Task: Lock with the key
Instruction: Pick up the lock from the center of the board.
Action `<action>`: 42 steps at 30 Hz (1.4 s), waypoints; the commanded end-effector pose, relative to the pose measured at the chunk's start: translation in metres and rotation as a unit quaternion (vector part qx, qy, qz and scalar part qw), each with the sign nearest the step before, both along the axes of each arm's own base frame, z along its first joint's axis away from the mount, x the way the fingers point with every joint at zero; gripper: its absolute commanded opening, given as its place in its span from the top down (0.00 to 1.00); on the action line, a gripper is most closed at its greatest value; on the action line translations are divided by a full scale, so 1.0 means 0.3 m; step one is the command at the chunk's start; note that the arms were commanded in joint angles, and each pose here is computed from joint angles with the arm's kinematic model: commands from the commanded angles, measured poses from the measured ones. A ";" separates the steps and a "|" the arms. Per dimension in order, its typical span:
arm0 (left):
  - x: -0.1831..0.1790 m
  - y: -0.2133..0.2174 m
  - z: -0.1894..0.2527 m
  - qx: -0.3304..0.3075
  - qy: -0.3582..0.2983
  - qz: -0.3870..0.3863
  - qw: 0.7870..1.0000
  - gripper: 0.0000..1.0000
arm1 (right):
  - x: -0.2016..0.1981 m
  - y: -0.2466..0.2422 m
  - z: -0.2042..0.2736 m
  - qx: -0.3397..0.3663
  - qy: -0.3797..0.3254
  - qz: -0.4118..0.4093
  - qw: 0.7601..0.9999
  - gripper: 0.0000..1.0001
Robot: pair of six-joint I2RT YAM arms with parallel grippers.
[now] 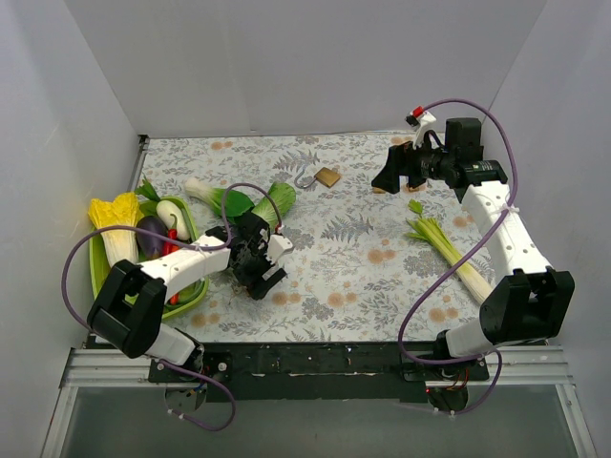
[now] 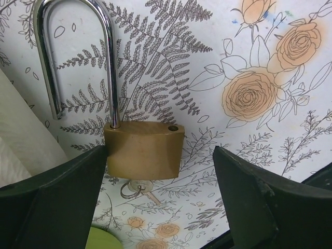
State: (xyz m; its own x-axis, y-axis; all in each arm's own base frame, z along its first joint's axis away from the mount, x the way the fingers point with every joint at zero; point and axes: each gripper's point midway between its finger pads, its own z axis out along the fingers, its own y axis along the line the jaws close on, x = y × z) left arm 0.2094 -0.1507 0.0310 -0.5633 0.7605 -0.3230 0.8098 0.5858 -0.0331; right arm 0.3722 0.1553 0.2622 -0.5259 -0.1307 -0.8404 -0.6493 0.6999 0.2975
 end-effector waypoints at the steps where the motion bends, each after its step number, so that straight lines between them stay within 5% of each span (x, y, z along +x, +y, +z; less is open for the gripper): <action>1: -0.046 -0.027 -0.027 -0.022 0.034 0.002 0.999 0.18 | -0.006 0.011 0.041 0.014 -0.009 0.011 1.000 0.02; 14: -0.012 -0.017 -0.065 -0.002 0.012 0.024 1.000 0.21 | -0.012 0.019 0.033 0.019 0.003 0.017 1.000 0.02; 18: -0.025 -0.016 -0.068 0.009 0.005 0.015 1.000 0.36 | -0.012 0.021 0.027 0.021 0.007 0.016 1.000 0.02; 19: -0.031 -0.028 -0.062 0.008 0.002 0.011 1.000 0.51 | -0.012 0.021 0.026 0.022 0.007 0.015 1.000 0.02; 24: -0.047 -0.087 -0.032 0.002 0.020 0.044 0.999 0.92 | 0.007 0.002 -0.014 0.019 0.033 -0.019 0.999 0.02; 25: -0.017 -0.117 0.001 -0.010 0.014 0.060 0.998 0.99 | 0.011 0.000 -0.025 0.017 0.039 -0.022 0.999 0.02; 31: 0.057 -0.359 0.245 -0.163 0.056 0.120 0.978 1.00 | -0.009 0.004 -0.070 0.025 0.065 -0.028 0.997 0.04; 38: 0.173 -0.591 0.559 -0.347 0.066 0.179 0.918 1.00 | -0.072 0.048 -0.071 0.084 0.086 -0.015 0.993 0.04; 42: 0.279 -0.656 0.664 -0.394 0.066 0.265 0.877 1.00 | -0.139 0.054 -0.104 0.121 0.083 -0.028 0.989 0.04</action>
State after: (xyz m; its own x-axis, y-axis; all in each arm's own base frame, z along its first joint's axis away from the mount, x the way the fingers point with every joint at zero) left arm 0.2636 -0.3142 0.1634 -0.8240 0.2078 -0.5271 0.5029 0.6969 -0.5113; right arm 0.3435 0.1648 0.2026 -0.7320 0.0081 -0.6812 -0.4926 0.6844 0.5375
